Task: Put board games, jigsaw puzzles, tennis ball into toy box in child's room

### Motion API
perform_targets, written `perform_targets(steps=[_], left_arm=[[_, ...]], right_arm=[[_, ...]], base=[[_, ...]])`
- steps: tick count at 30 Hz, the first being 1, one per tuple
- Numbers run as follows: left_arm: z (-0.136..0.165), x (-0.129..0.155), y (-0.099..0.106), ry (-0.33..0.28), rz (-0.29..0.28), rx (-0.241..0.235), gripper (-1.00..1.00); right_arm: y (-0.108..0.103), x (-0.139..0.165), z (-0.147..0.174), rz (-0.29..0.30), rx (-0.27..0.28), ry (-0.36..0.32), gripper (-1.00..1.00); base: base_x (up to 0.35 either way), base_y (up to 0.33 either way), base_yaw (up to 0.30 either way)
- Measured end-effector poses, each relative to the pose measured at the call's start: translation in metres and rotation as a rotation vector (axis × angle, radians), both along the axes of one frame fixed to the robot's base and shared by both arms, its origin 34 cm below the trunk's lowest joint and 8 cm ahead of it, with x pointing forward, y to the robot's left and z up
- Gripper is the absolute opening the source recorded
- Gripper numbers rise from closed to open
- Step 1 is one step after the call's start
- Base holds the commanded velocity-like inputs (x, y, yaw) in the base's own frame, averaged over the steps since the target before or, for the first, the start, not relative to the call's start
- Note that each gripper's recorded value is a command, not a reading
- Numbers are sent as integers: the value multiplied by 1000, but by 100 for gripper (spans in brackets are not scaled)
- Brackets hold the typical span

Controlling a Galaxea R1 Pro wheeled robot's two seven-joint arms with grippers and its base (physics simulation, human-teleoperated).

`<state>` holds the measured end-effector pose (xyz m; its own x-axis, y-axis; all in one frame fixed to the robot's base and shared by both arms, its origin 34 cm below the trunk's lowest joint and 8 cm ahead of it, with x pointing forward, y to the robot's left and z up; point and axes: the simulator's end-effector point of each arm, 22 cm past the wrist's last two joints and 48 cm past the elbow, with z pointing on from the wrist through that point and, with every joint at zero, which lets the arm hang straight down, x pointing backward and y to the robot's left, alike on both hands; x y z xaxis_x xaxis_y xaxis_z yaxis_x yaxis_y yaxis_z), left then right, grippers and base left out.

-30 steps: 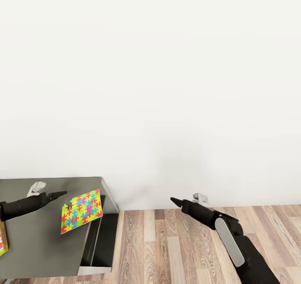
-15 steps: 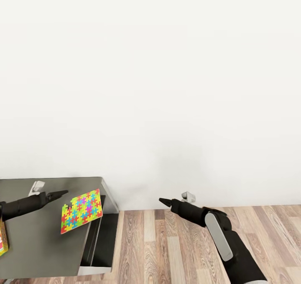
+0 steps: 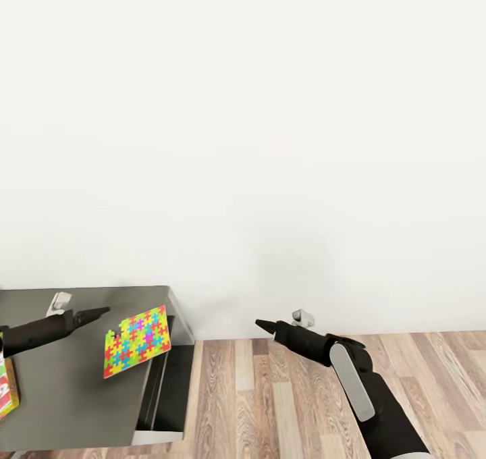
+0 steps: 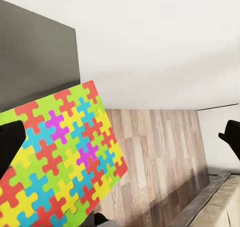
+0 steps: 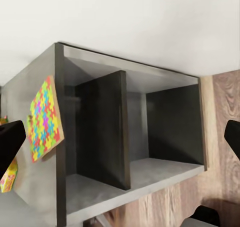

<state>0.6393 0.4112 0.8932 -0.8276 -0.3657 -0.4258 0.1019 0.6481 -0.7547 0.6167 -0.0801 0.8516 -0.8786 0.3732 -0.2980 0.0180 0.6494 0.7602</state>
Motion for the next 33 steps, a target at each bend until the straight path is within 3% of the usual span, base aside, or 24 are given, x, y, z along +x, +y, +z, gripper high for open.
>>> perform_targets(steps=[15,21,24,27,33], left_arm=[[2,0,1,-4,1,-5,100],[10,-2,-6,-15,-20,-48,100],[16,-3,-11,-25,-36,-79,100],[20,-4,-13,-32,-46,-96,100],[22,-5,-15,-33,-50,-105,100]], right_arm=[[2,-1,-1,0,4,6,100],[11,1,3,7,24,12,100],[22,-3,8,27,61,45,100],[46,-10,19,49,142,92,100],[61,-13,28,60,192,113,100]], base=[[0,81,0],[0,3,0],[0,0,0],[0,2,0],[0,66,40]])
